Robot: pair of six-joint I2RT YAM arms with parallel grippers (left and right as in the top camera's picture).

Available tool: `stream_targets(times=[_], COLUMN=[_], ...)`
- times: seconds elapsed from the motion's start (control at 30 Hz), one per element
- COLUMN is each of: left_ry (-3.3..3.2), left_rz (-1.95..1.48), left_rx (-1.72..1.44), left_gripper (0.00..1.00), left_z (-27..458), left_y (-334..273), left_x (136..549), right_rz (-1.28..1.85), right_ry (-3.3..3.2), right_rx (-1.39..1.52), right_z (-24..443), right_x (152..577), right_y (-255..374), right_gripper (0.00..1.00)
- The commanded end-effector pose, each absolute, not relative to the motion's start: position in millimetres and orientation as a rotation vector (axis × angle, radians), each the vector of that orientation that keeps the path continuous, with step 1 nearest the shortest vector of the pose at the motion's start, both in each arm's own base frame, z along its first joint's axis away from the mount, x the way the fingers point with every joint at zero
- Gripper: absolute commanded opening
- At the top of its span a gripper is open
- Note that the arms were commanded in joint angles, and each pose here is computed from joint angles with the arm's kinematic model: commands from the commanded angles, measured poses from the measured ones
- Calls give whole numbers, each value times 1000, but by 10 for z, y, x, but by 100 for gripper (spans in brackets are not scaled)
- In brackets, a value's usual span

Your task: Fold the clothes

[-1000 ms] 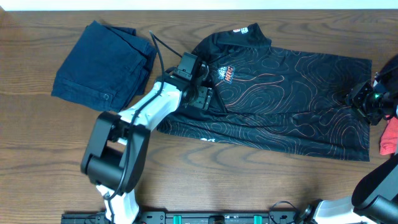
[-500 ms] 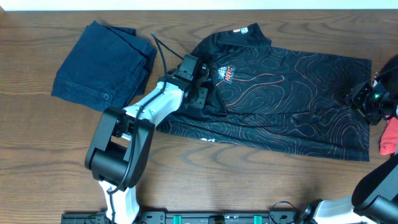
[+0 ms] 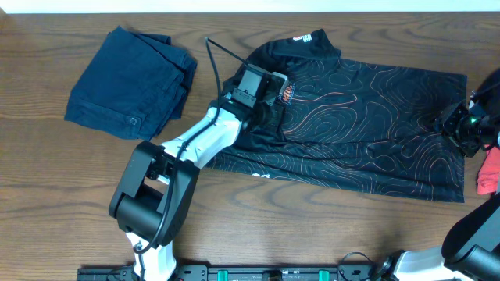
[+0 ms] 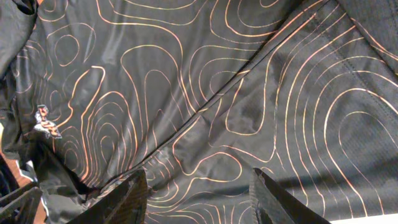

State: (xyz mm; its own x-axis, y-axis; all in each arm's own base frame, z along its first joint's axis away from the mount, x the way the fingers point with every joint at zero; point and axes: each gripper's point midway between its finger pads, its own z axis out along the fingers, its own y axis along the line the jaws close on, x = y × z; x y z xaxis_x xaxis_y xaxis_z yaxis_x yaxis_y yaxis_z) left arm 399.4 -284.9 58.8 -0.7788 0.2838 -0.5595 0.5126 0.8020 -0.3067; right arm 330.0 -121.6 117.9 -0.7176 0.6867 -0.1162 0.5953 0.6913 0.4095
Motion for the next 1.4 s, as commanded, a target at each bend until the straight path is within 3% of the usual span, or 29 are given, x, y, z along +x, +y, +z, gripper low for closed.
stream_targets(times=[0.0,0.07,0.27,0.5,0.9,1.0,1.13,1.17,1.27,1.37], left_ry=[2472,2477,2562,2610,2607,2627,2616,2617,2607,2569], left_rz=[-585,-562,-473,-103,-40,-78,-143,-161,-231,-283], left_rx=[572,564,544,458,524,540,552,556,571,575], left_gripper=[29,30,57,66,67,59,36,25,13,8], left_z=[638,626,496,370,194,121,140,141,209,385], left_y=[-2845,-2815,-2648,-2162,-2112,-2156,-2245,-2267,-2354,-2435], left_x=[4077,4089,4007,4087,4139,4103,4104,4096,4076,4107], right_rz=[495,496,497,498,499,499,499,499,499,499], right_ry=[2629,2629,2632,2632,2634,2634,2634,2634,2636,2636], right_rx=[988,988,990,990,991,991,991,991,993,992], right_z=[1257,1257,1255,1254,1249,1249,1249,1249,1247,1248], right_x=[3333,3332,3325,3325,3319,3319,3320,3319,3315,3316], right_y=[-1219,-1219,-1215,-1212,-1209,-1209,-1209,-1209,-1207,-1207], right_gripper=[52,51,52,53,53,53,53,53,53,53])
